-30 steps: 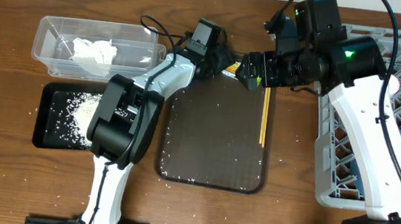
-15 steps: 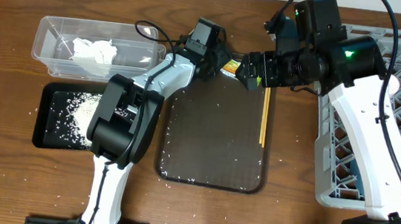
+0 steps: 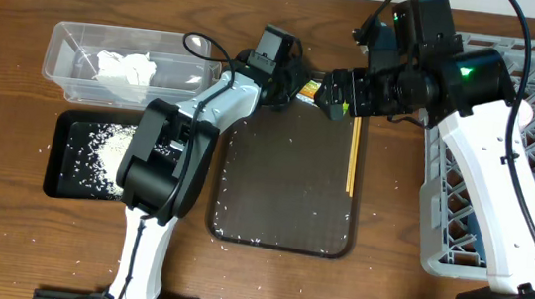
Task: Sort waste into correct bins and load items into the dishwasher rack
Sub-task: 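Lift the yellow wrapper off the brown tray with the left gripper, then carry the wrapper left and drop it into the clear container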
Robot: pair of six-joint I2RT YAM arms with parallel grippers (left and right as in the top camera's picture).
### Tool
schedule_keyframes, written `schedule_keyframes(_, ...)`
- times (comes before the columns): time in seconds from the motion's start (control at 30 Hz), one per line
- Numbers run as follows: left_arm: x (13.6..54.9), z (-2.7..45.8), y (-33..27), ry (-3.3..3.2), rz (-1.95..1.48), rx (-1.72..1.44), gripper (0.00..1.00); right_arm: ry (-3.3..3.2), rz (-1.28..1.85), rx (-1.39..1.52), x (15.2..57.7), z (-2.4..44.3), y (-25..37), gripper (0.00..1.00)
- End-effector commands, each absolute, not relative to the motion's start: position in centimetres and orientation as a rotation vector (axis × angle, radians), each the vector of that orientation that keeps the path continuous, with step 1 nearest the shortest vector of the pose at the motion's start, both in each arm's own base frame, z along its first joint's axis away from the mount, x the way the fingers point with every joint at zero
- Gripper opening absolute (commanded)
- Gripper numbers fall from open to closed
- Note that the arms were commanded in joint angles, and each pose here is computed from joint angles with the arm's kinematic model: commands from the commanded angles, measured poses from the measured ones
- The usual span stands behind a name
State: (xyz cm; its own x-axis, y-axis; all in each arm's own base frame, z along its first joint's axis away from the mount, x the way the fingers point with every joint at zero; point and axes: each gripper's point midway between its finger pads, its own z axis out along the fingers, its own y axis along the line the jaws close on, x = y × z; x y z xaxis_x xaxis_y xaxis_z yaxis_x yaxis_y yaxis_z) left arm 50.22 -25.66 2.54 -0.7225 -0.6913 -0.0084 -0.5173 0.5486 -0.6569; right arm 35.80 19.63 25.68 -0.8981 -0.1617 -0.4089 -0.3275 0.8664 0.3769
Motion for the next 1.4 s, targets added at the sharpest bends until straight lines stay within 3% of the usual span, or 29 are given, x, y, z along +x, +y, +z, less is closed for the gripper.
schedule_keyframes(0.0, 49.5, 0.1, -25.6, 2.57, -0.914, -1.044, 0.64, 2.662, 0.634, -0.4, 35.5, 25.8, 20.2, 0.99)
schedule_keyframes(0.77, 49.7, 0.1, -25.5, 2.576, -0.894, -0.973, 0.07, 2.662, 0.634, -0.4, 35.5, 25.8, 20.2, 0.99)
schedule_keyframes(1.1, 49.7, 0.9, -25.7, 2.587, -0.928, -0.904, 0.06, 2.662, 0.634, -0.4, 35.5, 25.8, 20.2, 0.99)
schedule_keyframes(1.37, 51.2, 6.7, -24.2, 2.494, -1.035, -0.838, 0.06, 2.662, 0.634, -0.4, 35.5, 25.8, 20.2, 0.99)
